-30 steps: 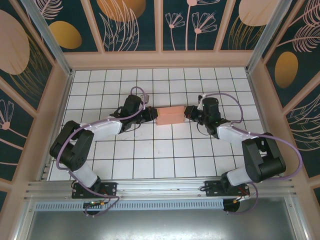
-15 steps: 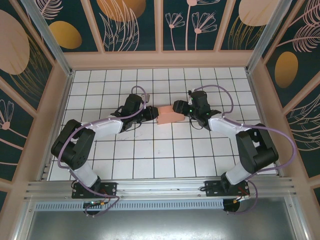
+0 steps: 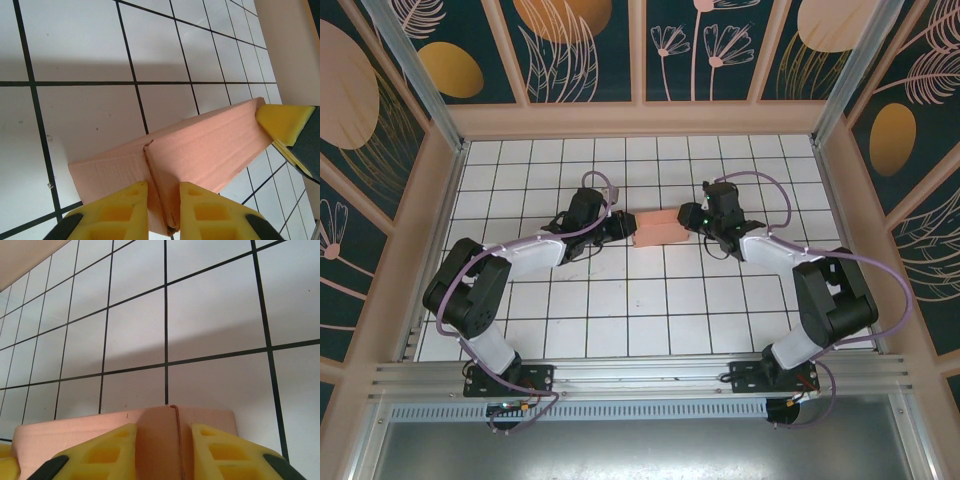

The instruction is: Fold the paper box

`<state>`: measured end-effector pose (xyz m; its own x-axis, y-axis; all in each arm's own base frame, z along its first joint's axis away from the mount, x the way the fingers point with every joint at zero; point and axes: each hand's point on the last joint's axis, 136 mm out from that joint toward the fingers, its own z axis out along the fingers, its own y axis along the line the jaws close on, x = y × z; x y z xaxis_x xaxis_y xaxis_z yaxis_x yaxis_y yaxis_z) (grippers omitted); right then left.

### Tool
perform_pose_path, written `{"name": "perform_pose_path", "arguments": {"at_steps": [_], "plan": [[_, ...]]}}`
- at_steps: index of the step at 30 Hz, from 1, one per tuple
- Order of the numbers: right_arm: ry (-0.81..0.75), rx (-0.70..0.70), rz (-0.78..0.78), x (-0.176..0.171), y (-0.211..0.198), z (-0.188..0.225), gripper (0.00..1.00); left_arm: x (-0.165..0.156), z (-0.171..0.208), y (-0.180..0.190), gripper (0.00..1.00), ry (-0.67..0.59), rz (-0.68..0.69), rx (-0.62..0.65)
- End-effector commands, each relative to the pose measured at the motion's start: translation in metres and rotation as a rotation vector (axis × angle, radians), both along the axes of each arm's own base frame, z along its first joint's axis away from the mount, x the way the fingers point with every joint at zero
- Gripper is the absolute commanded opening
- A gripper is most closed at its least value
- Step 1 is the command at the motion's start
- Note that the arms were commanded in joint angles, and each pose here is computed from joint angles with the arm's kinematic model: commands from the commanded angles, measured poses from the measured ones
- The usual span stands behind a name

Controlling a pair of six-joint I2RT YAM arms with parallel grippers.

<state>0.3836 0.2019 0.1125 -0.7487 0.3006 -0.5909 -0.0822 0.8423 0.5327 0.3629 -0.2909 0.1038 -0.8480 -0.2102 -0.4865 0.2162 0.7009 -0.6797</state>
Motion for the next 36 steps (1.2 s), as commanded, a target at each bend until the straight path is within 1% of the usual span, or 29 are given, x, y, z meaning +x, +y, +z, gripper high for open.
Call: {"name": "perform_pose_path", "arguments": {"at_steps": [1, 3, 4, 5, 7, 9, 10, 13, 17, 18, 21, 24, 25, 27, 29, 31, 32, 34, 36], "plan": [[0.076, 0.031, 0.020, -0.017, 0.000, -0.017, 0.06, -0.045, -0.083, 0.023, 0.16, 0.258, -0.021, 0.183], [0.063, 0.038, 0.027, -0.015, 0.001, -0.012, 0.06, -0.044, -0.081, 0.022, 0.18, 0.254, -0.024, 0.179], [0.055, 0.041, 0.030, -0.015, 0.002, -0.009, 0.09, -0.043, -0.079, 0.021, 0.20, 0.248, -0.025, 0.175], [0.047, 0.043, 0.033, -0.014, 0.002, -0.007, 0.15, -0.042, -0.077, 0.020, 0.22, 0.244, -0.027, 0.174], [0.024, 0.043, 0.031, -0.012, 0.002, 0.001, 0.36, -0.036, -0.067, 0.016, 0.34, 0.223, -0.036, 0.165], [-0.001, 0.038, 0.027, -0.010, 0.000, 0.008, 0.50, -0.029, -0.054, 0.010, 0.48, 0.196, -0.049, 0.157], [-0.012, 0.032, 0.025, -0.009, -0.001, 0.012, 0.55, -0.026, -0.047, 0.008, 0.54, 0.183, -0.054, 0.157], [-0.046, 0.014, 0.022, -0.007, -0.004, 0.023, 0.64, -0.008, -0.014, -0.001, 0.72, 0.105, -0.060, 0.135], [-0.078, -0.025, 0.009, -0.005, -0.010, 0.032, 0.68, 0.005, 0.017, -0.007, 0.91, 0.009, -0.070, 0.124], [-0.085, -0.038, -0.001, -0.005, -0.013, 0.034, 0.69, 0.008, 0.020, -0.007, 0.98, -0.030, -0.084, 0.136], [-0.106, -0.053, -0.040, -0.003, -0.025, 0.040, 0.70, 0.011, 0.057, -0.012, 0.99, -0.264, -0.187, 0.153], [-0.118, -0.020, -0.074, -0.003, -0.037, 0.046, 0.71, 0.012, 0.094, -0.017, 0.99, -0.530, -0.293, 0.196], [-0.118, -0.008, -0.086, -0.004, -0.042, 0.046, 0.71, 0.013, 0.101, -0.018, 0.99, -0.610, -0.317, 0.227], [-0.120, 0.010, -0.107, -0.007, -0.050, 0.047, 0.70, 0.023, 0.112, -0.017, 0.99, -0.711, -0.316, 0.303], [-0.125, 0.014, -0.128, -0.010, -0.058, 0.047, 0.71, 0.030, 0.117, -0.022, 0.99, -0.776, -0.356, 0.349], [-0.124, 0.010, -0.157, -0.013, -0.069, 0.045, 0.71, 0.030, 0.112, -0.035, 0.99, -0.816, -0.470, 0.384], [-0.124, 0.012, -0.170, -0.015, -0.074, 0.045, 0.71, 0.031, 0.107, -0.041, 0.99, -0.818, -0.522, 0.409], [-0.121, 0.012, -0.197, -0.019, -0.085, 0.042, 0.70, 0.034, 0.084, -0.054, 0.98, -0.783, -0.621, 0.461], [-0.120, 0.012, -0.216, -0.023, -0.093, 0.040, 0.70, 0.029, 0.072, -0.071, 0.96, -0.767, -0.715, 0.471]]}}
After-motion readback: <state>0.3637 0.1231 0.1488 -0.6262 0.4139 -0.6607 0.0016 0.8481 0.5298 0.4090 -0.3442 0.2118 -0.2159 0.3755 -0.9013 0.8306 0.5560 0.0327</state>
